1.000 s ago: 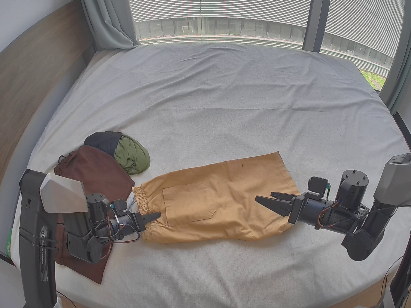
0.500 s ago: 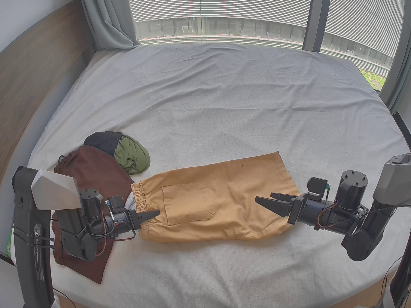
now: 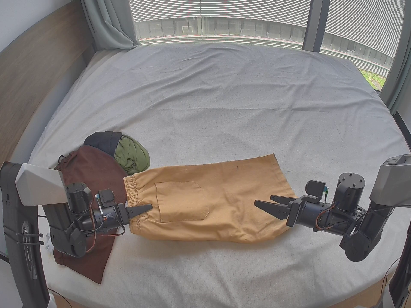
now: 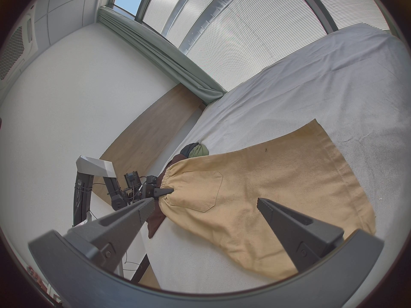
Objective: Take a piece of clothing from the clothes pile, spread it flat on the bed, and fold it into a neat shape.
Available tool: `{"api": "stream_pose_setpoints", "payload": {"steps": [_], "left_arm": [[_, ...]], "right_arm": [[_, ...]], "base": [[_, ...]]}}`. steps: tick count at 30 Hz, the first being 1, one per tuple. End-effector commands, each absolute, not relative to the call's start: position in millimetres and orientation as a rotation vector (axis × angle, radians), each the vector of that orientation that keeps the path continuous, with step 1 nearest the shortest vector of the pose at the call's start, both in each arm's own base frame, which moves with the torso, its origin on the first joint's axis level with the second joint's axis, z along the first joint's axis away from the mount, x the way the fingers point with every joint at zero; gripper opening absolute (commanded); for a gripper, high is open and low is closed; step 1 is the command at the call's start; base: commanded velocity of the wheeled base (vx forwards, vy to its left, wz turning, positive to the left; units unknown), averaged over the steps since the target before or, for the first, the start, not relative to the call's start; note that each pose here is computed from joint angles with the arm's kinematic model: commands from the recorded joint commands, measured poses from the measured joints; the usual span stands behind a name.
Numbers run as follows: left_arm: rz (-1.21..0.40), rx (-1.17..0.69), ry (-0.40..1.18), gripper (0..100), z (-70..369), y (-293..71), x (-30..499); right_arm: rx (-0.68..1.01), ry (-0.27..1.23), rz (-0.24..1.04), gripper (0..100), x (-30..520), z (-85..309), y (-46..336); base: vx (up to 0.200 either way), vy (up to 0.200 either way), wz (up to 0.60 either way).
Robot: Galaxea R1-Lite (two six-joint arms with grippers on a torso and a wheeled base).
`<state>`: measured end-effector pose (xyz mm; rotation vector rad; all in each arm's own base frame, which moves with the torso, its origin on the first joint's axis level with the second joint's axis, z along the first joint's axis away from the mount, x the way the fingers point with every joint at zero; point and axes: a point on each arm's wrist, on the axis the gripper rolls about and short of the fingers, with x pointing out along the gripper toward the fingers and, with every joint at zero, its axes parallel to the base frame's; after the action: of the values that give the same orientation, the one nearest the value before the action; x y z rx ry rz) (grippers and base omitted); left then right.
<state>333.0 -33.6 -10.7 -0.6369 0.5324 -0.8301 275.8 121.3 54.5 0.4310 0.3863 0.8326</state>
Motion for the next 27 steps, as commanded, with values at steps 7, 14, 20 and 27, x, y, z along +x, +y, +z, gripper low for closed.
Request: {"api": "stream_pose_setpoints", "payload": {"steps": [7, 14, 20, 27], "left_arm": [[-0.858, -0.721, 0.512, 0, 20, -8, 326], [-0.855, -0.735, 0.499, 0, 24, 5, 326], [-0.833, -0.767, 0.504, 0, 23, 15, 326], [-0.852, -0.789, 0.504, 0, 25, 36, 324]], "right_arm": [[0.431, 0.397, 0.835, 100, 275, 52, 123], [0.431, 0.397, 0.835, 100, 275, 52, 123], [0.431, 0.397, 0.835, 100, 275, 52, 123], [0.431, 0.396, 0.835, 100, 275, 52, 123]], "base": [[0.000, 0.000, 0.00], [0.000, 0.000, 0.00], [0.000, 0.000, 0.00], [0.000, 0.000, 0.00]]}}
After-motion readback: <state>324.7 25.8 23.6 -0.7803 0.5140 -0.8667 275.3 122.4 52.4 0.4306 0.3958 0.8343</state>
